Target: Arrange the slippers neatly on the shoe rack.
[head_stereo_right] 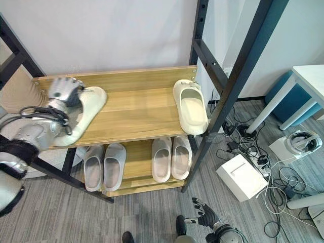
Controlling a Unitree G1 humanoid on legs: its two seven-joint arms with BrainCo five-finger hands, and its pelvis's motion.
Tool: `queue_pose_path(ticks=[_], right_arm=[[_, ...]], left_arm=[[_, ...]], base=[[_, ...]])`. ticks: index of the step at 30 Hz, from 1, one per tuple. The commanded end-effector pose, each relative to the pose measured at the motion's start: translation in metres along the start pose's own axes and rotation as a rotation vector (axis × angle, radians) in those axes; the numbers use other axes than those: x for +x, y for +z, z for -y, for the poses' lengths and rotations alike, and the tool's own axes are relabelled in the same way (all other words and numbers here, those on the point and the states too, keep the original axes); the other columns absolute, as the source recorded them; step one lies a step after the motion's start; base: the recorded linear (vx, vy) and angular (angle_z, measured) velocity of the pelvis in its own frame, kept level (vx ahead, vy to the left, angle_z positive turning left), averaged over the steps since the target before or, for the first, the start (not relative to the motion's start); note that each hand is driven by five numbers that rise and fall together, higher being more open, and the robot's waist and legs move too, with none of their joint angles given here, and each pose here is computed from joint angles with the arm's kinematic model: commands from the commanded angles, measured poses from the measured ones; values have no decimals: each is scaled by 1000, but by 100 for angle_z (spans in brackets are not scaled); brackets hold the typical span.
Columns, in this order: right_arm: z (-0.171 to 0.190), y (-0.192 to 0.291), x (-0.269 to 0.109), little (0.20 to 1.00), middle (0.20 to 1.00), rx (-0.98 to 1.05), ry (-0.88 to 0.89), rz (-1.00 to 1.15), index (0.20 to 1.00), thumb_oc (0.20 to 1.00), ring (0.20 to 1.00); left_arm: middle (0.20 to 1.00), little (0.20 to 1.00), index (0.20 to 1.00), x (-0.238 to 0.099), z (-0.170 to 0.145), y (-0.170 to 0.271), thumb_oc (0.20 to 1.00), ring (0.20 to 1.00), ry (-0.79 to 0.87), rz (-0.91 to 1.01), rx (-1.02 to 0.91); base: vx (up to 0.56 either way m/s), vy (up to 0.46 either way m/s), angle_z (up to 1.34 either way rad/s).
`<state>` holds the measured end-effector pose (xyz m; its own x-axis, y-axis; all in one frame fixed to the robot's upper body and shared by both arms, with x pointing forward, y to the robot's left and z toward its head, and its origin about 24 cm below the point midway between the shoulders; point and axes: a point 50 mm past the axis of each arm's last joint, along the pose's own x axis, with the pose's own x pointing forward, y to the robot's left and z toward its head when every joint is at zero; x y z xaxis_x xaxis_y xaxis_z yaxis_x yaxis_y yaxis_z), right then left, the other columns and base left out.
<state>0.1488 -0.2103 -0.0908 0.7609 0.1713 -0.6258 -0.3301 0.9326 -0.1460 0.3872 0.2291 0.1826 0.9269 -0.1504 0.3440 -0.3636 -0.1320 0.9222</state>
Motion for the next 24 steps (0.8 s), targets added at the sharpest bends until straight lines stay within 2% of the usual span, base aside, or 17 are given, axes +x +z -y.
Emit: queue_pose_path(ticks=[1,4,15,24], right_arm=[[4,26,4,1000,1000,-16,3,119,1000,1000,1000],[14,22,-2,1000,1000,-19,-33,101,1000,1000,1000],[30,17,-10,1000,1000,-8,-93,75,1000,1000,1000],[25,14,-8,1000,1000,-22,-69,50,1000,1000,1000]], left_arm=[[200,200,200,32,-45,4,200,200,127,-3,-19],[200,200,200,41,-40,16,200,200,88,-24,-72],[200,200,200,51,-35,18,200,200,15,-161,-250],[200,200,200,60,-36,63,200,200,48,-130,-503]], base=[[-6,-18,-8],[-23,-44,-10],[-12,-48,-12],[3,-22,-4]])
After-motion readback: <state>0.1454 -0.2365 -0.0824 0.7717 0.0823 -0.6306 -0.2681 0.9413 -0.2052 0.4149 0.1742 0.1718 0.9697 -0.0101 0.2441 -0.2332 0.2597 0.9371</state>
